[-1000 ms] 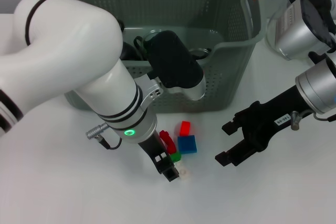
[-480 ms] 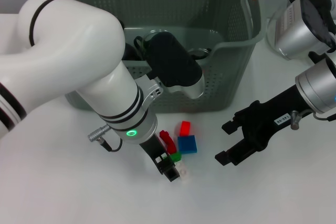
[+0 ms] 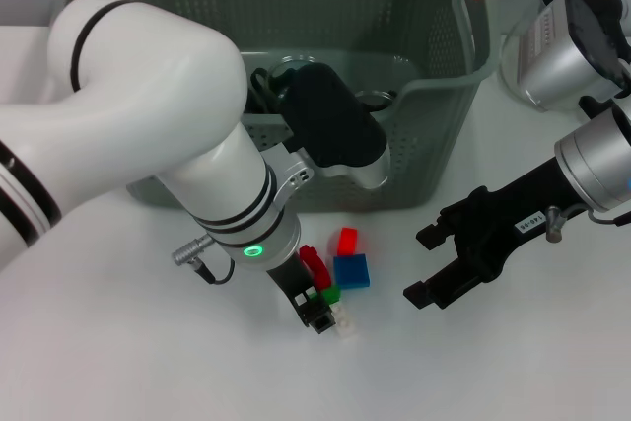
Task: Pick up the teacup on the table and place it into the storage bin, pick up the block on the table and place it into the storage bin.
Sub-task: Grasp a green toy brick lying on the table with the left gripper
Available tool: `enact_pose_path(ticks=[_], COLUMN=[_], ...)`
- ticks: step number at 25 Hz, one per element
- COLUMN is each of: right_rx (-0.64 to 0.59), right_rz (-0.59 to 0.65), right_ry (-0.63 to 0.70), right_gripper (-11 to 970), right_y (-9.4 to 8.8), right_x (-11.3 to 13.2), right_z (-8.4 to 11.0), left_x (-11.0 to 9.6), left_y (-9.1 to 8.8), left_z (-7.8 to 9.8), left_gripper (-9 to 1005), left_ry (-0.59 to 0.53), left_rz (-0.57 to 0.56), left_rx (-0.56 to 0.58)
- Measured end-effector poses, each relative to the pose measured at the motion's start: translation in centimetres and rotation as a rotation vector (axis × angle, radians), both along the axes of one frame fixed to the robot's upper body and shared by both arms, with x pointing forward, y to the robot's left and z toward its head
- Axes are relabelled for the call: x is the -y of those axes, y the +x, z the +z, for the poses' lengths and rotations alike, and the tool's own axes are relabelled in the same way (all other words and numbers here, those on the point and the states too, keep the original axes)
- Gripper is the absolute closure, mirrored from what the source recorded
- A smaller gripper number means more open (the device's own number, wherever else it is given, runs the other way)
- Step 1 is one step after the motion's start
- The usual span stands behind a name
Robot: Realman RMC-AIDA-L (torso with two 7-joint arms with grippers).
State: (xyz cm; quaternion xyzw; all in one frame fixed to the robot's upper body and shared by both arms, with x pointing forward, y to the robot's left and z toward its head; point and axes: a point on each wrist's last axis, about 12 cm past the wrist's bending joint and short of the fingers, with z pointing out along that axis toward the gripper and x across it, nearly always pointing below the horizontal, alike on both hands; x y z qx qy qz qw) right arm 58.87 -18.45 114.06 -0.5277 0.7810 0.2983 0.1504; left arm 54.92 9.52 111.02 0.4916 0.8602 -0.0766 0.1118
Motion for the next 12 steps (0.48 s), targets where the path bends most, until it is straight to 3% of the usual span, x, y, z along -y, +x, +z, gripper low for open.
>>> enact_pose_path(ticks=[12], right_rx=[-0.001], right_rz=[-0.003], right_ry=[0.001], right_gripper=[16], right_y=[-0.04], right_x=[0.09], right_z=[-0.07], left_x=[0.13], left_y=[-0.01], left_z=[-0.21], left_gripper=[459], left_ry=[0.007], left_rz=[-0.004], left_rx=[0.002])
